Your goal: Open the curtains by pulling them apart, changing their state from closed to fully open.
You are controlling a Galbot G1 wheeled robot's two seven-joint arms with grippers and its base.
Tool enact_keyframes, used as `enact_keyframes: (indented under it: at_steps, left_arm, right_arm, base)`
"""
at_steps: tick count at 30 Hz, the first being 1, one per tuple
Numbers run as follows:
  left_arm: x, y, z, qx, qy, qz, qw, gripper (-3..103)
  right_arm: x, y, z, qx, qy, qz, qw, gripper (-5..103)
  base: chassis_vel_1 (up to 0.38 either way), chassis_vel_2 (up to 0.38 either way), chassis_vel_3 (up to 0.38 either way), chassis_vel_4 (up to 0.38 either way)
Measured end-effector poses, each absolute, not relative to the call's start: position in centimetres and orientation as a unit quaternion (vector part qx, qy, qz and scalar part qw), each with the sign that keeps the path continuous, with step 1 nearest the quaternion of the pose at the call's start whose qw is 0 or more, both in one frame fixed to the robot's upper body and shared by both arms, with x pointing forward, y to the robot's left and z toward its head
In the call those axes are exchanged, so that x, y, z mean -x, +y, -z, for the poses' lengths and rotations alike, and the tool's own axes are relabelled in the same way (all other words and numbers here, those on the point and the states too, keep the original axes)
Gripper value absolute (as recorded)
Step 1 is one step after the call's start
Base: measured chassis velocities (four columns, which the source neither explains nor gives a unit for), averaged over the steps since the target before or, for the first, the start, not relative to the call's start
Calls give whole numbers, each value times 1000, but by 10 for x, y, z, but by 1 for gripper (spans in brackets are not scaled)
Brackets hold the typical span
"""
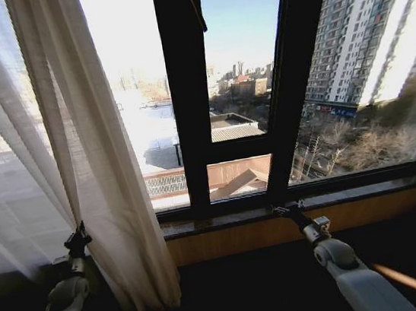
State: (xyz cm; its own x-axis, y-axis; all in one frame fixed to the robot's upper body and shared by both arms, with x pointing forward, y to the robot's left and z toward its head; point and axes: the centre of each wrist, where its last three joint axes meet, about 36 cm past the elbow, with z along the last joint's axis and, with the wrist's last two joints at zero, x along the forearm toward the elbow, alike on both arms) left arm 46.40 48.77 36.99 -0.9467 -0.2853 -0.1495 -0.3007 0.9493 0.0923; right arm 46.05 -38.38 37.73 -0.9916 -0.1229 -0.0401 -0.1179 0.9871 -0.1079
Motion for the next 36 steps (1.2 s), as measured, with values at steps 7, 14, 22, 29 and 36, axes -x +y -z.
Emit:
enact_keyframes:
  at_steps: [7, 14, 22, 29, 36]
  left_arm:
    - [-463, 488, -369, 150, 985, -57, 67, 0]
    - [-462, 488, -367, 151, 985, -57, 66, 0]
    - [-461, 487, -368, 151, 984, -58, 70, 0]
    - [-460, 486, -367, 151, 985, -58, 67, 0]
    - [-458, 480, -365, 146, 985, -56, 67, 0]
  right_arm:
    - [-460, -384, -377, 60, 997, 53, 23, 100]
    - [-460, -384, -377, 60, 997, 53, 23, 100]
    - [-460, -384, -377, 61, 996, 53, 23, 100]
    - [-460, -384, -377, 61, 996, 53, 23, 100]
    - [-460, -384, -377, 60, 997, 53, 23, 100]
  base:
    - [367, 354, -367, -347]
    - [361, 361, -365, -354]
    - [282, 280, -277, -254]
    - [32, 30, -27, -31]
    - [-31, -35, 17, 22]
